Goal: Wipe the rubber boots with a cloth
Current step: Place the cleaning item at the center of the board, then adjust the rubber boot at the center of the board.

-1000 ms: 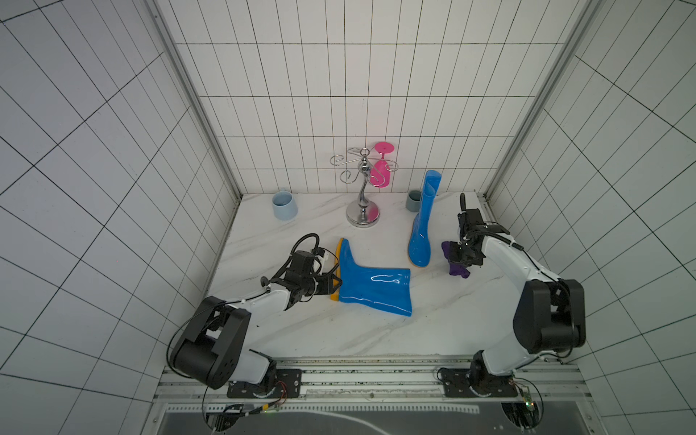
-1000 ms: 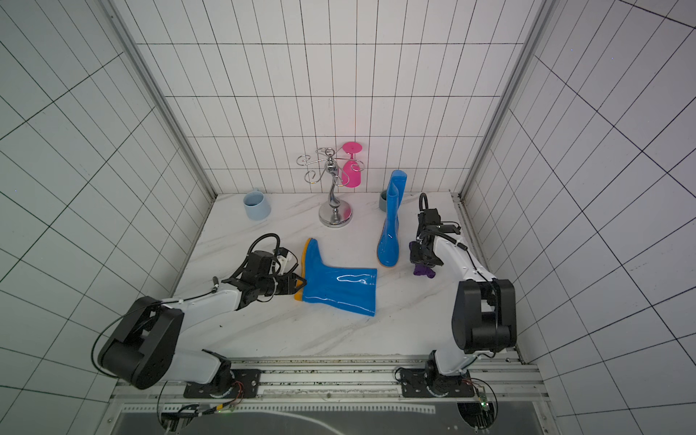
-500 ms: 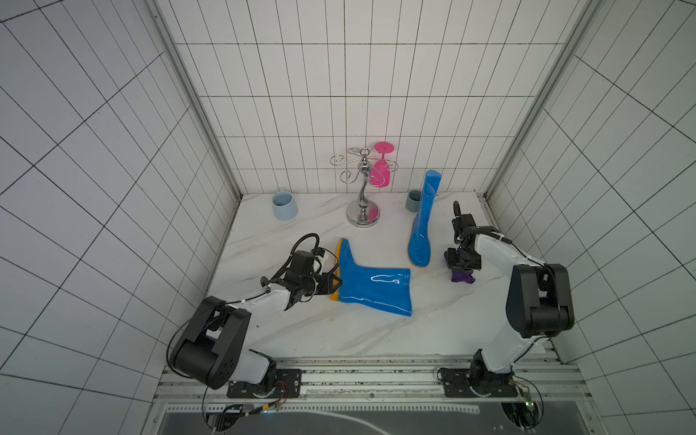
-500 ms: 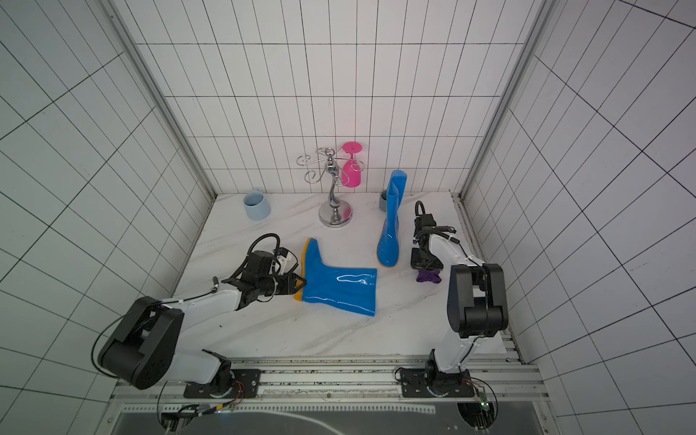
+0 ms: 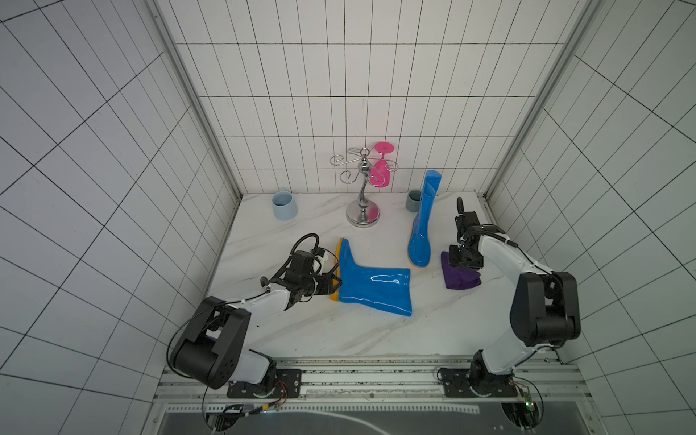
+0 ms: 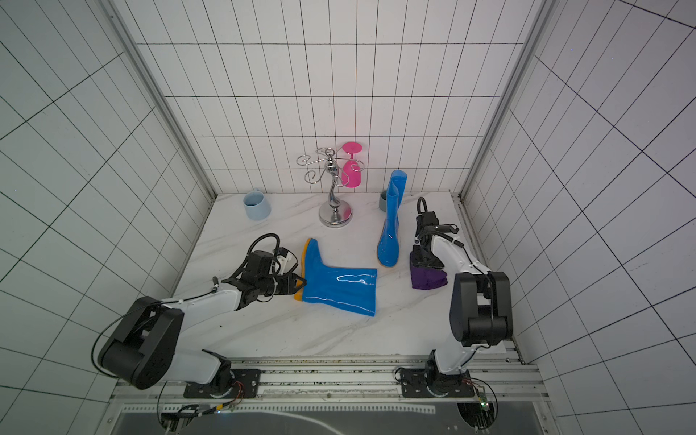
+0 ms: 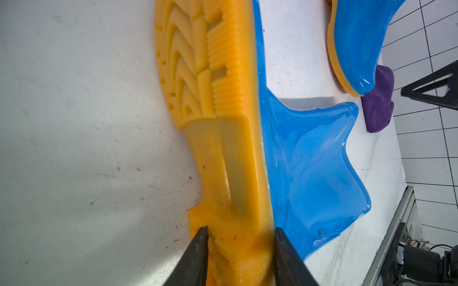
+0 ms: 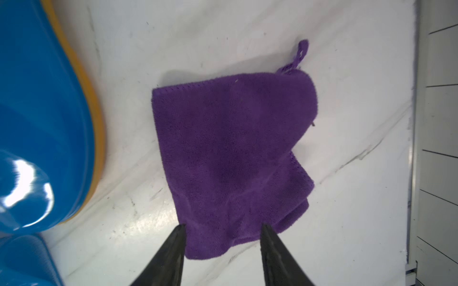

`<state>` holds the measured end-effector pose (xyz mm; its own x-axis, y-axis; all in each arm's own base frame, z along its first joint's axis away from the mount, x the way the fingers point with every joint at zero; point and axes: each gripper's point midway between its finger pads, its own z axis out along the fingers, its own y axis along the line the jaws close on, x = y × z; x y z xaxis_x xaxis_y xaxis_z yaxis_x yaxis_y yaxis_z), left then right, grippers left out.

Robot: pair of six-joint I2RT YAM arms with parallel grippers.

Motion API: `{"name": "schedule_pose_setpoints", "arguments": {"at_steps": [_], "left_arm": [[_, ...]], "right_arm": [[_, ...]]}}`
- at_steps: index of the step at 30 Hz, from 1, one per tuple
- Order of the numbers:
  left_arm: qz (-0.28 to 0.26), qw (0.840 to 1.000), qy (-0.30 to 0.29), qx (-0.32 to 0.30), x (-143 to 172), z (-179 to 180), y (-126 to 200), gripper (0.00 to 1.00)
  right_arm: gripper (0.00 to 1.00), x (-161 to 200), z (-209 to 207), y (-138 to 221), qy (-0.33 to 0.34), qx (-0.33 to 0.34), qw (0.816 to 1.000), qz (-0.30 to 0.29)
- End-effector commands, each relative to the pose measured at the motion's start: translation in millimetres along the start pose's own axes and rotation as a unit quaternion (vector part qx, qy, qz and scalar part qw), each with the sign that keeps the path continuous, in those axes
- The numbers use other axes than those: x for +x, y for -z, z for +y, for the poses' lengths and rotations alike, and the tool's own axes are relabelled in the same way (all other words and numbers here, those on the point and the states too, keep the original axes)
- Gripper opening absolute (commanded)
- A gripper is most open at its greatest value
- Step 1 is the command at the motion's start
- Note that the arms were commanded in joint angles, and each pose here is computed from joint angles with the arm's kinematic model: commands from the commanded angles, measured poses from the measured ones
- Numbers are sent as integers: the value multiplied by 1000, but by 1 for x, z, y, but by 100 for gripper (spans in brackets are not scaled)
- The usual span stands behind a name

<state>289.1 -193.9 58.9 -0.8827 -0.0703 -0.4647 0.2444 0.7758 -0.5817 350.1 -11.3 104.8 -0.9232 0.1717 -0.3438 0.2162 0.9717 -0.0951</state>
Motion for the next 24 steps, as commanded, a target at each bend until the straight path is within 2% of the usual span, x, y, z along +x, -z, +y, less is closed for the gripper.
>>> {"name": "schedule_pose_setpoints", "arguments": {"at_steps": [1,4,7,10,12,13,15,17,19,22,24], "left_arm": [[35,998,24,-56,24,28,-4,43],[25,996,17,-85,12,31,4,46],[-12,992,-7,-125,-17,23,27,48],[-64,984,-66,-152,-50,-11,53,54],[-81,973,-141,-166,-54,-46,57,57],[-82,960,-187,-190,-51,-62,57,59],[-65,938,-277,-200,-36,-100,49,59],[-44,904,-366,-217,-14,-129,39,60],[-19,860,-453,-235,15,-153,27,60],[11,789,-543,-287,48,-161,9,60],[31,748,-588,-307,67,-163,-5,60]], "right_arm": [[50,-24,11,46,-12,-38,997,-63],[50,-23,20,65,-11,-74,994,-83],[50,-18,22,77,-11,-93,991,-100],[50,-15,25,84,-11,-111,987,-115],[50,-14,28,86,-9,-124,985,-122],[50,-13,30,86,-8,-130,984,-124],[50,-13,33,87,-5,-141,982,-128],[50,-14,34,89,-7,-151,979,-134],[50,-18,33,95,-14,-166,975,-147],[50,-24,33,107,-24,-193,967,-164],[50,-27,31,113,-28,-202,964,-172]]}}
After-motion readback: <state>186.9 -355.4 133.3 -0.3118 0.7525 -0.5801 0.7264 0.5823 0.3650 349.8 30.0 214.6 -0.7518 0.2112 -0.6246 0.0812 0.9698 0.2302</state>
